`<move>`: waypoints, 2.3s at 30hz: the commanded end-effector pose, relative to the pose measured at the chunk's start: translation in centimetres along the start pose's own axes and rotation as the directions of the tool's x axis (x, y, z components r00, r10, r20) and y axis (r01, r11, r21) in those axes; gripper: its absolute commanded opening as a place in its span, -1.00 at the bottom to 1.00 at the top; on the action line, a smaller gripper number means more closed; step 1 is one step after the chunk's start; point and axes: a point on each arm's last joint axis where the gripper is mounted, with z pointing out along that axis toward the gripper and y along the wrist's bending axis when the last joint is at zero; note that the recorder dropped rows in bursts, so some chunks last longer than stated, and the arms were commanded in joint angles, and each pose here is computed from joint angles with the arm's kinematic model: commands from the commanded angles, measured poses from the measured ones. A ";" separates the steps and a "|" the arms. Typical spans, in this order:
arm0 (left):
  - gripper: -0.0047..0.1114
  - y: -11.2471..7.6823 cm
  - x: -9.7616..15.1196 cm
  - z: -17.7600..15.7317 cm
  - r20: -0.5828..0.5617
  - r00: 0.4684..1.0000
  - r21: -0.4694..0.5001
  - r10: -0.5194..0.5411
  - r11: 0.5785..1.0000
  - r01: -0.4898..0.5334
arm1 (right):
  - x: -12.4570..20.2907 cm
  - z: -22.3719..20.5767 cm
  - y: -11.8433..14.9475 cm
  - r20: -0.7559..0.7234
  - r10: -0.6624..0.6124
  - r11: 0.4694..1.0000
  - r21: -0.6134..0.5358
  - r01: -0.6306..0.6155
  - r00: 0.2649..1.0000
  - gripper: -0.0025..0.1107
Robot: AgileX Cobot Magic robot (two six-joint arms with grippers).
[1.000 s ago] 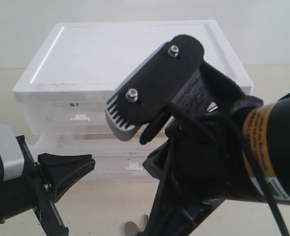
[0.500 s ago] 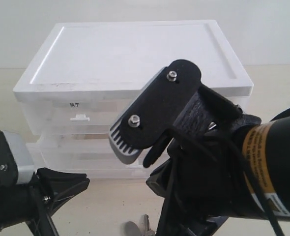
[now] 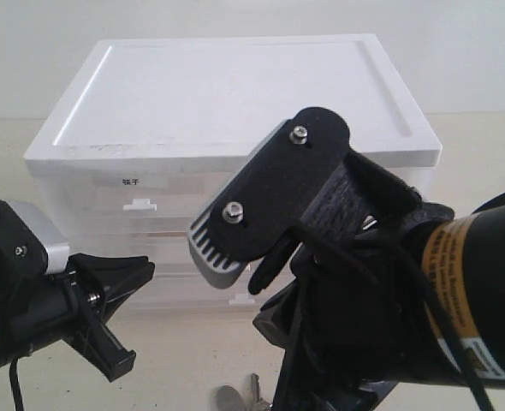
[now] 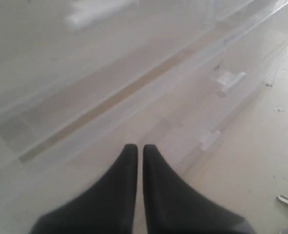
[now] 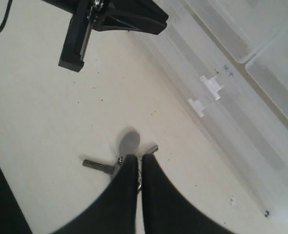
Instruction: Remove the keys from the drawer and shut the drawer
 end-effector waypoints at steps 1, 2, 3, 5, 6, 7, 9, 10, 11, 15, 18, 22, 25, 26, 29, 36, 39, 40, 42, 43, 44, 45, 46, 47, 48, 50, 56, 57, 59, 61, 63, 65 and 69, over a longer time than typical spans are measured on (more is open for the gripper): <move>-0.84 0.5 -0.5 0.1 0.044 0.999 -0.046 -0.003 0.999 0.005 | 0.0 -0.1 0.0 0.012 -0.012 1.000 -0.002 0.012 1.000 -0.96; -0.84 0.5 -0.6 0.1 0.053 0.999 -0.047 -0.003 0.999 0.005 | 0.0 -0.1 0.0 0.012 -0.012 1.000 -0.002 0.012 1.000 -0.96; -0.84 0.5 -0.6 0.1 0.057 0.998 -0.047 -0.005 0.999 0.007 | 0.0 -0.1 0.0 0.011 -0.009 1.000 -0.003 0.010 1.000 -0.96; -0.84 0.4 -0.7 0.1 0.066 0.998 -0.044 -0.007 0.999 0.010 | 0.0 -0.1 0.0 0.011 -0.008 1.000 -0.004 0.008 1.000 -0.96; -0.84 0.4 -0.7 0.1 0.066 0.998 -0.044 -0.007 0.999 0.010 | 0.0 -0.1 0.0 0.010 -0.007 1.000 -0.005 0.007 1.000 -0.96; -0.84 0.6 -0.7 0.1 0.067 0.998 -0.062 -0.016 0.998 0.020 | 0.0 -0.1 0.0 0.010 -0.007 1.000 -0.005 0.007 1.000 -0.96; -0.84 1.0 -0.7 0.1 0.068 0.997 -0.103 -0.040 0.994 0.047 | 0.0 -0.1 0.0 0.010 -0.007 1.000 -0.005 0.007 1.000 -0.96; -0.84 1.1 -0.6 0.0 0.068 0.996 -0.117 -0.049 0.992 0.057 | 0.0 -0.1 0.0 0.010 -0.005 1.000 -0.007 0.005 1.000 -0.96; -0.84 1.2 -0.6 0.0 0.068 0.996 -0.120 -0.051 0.991 0.059 | 0.0 -0.1 0.0 0.010 -0.005 1.000 -0.007 0.005 1.000 -0.96; -0.84 -0.4 -1.1 -0.2 0.099 0.994 0.049 -0.050 0.998 0.046 | 0.0 -0.1 0.0 0.003 -0.002 1.000 -0.007 0.002 1.000 -0.96; -0.84 -3.1 -1.9 -1.2 0.119 0.991 0.340 -0.064 0.940 0.020 | 0.0 -0.1 0.0 0.003 -0.002 1.000 -0.007 0.002 1.000 -0.96; -0.84 -5.4 -1.5 -1.6 -0.040 0.999 0.506 0.016 0.862 0.007 | 0.0 -0.1 -0.1 0.008 -0.022 1.000 0.005 0.022 1.000 -0.96; -0.84 -6.7 -0.2 -1.3 -0.193 0.969 0.504 0.158 0.863 -0.040 | -0.1 -0.6 -0.8 0.007 -0.065 0.995 0.072 0.064 0.998 -0.96; -0.84 -7.2 -0.1 -1.2 -0.201 0.964 0.518 0.172 0.854 -0.045 | -0.1 -0.9 -1.1 0.019 -0.050 0.994 0.102 0.048 0.999 -0.96; -0.84 -9.3 0.0 -1.5 -0.136 0.960 0.609 0.246 0.785 -0.115 | 0.0 -2.1 -1.9 0.055 -0.020 0.989 0.145 0.012 0.998 -0.96; -0.84 -11.1 0.9 0.2 -0.257 0.897 0.593 0.359 0.792 -0.147 | 0.6 -6.6 -3.1 0.195 0.012 0.990 0.139 -0.039 0.981 -0.96; -0.84 -12.2 0.4 0.9 -0.224 0.905 0.621 0.363 0.768 -0.154 | 1.1 -8.5 -3.6 0.255 0.035 0.990 0.125 -0.069 0.966 -0.96; -0.84 -12.4 0.3 1.2 -0.231 0.905 0.622 0.359 0.769 -0.147 | 1.2 -8.9 -3.7 0.271 0.042 0.990 0.120 -0.076 0.962 -0.96; -0.84 -12.8 0.3 1.7 -0.253 0.897 0.619 0.362 0.773 -0.138 | 1.6 -10.0 -4.0 0.309 0.057 0.990 0.107 -0.094 0.949 -0.96; -0.84 -12.9 0.5 2.0 -0.271 0.887 0.615 0.374 0.776 -0.140 | 1.8 -10.5 -4.2 0.322 0.066 0.989 0.101 -0.104 0.944 -0.96; -0.84 -12.9 0.7 2.3 -0.291 0.879 0.609 0.378 0.782 -0.135 | 2.0 -10.9 -4.3 0.337 0.072 0.989 0.095 -0.110 0.939 -0.96; -0.84 -12.8 0.9 2.5 -0.307 0.872 0.605 0.382 0.785 -0.130 | 2.1 -11.3 -4.4 0.346 0.079 0.989 0.092 -0.117 0.935 -0.96; -0.84 -12.8 1.1 2.8 -0.319 0.865 0.603 0.387 0.787 -0.130 | 2.3 -11.6 -4.5 0.353 0.086 0.988 0.088 -0.125 0.932 -0.96; -0.84 -12.8 1.3 3.0 -0.330 0.859 0.602 0.392 0.788 -0.129 | 2.5 -11.8 -4.6 0.355 0.089 0.988 0.089 -0.128 0.931 -0.96; -0.84 -12.9 1.4 3.1 -0.337 0.855 0.601 0.395 0.789 -0.128 | 2.6 -12.0 -4.7 0.356 0.092 0.987 0.091 -0.132 0.930 -0.96; -0.84 -12.9 1.6 3.4 -0.342 0.850 0.602 0.400 0.788 -0.128 | 2.9 -12.2 -4.8 0.345 0.097 0.985 0.099 -0.139 0.933 -0.96; -0.84 -12.8 1.6 5.3 -0.398 0.817 0.560 0.417 0.816 -0.143 | 3.2 -12.2 -4.9 0.326 0.101 0.984 0.108 -0.143 0.940 -0.96; -0.84 -12.7 1.7 5.6 -0.411 0.810 0.550 0.419 0.822 -0.146 | 3.2 -12.2 -4.9 0.325 0.103 0.984 0.106 -0.144 0.940 -0.96; -0.84 -12.7 1.7 6.2 -0.429 0.795 0.538 0.429 0.828 -0.157 | 3.3 -12.2 -4.9 0.323 0.105 0.984 0.105 -0.145 0.941 -0.96; -0.84 -12.7 1.6 6.7 -0.431 0.795 0.532 0.427 0.832 -0.158 | 3.3 -12.2 -4.9 0.318 0.103 0.984 0.108 -0.144 0.942 -0.96; -0.84 -12.5 1.3 7.4 -0.434 0.802 0.516 0.410 0.843 -0.152 | 3.3 -12.2 -4.9 0.314 0.104 0.983 0.109 -0.145 0.944 -0.96; -0.84 -12.0 1.0 8.2 -0.451 0.810 0.479 0.374 0.868 -0.134 | 3.4 -12.2 -4.9 0.311 0.106 0.983 0.108 -0.146 0.944 -0.96; -0.84 -10.2 0.9 9.4 -0.503 0.803 0.400 0.318 0.910 -0.110 | 3.5 -12.2 -4.9 0.299 0.115 0.983 0.101 -0.152 0.947 -0.96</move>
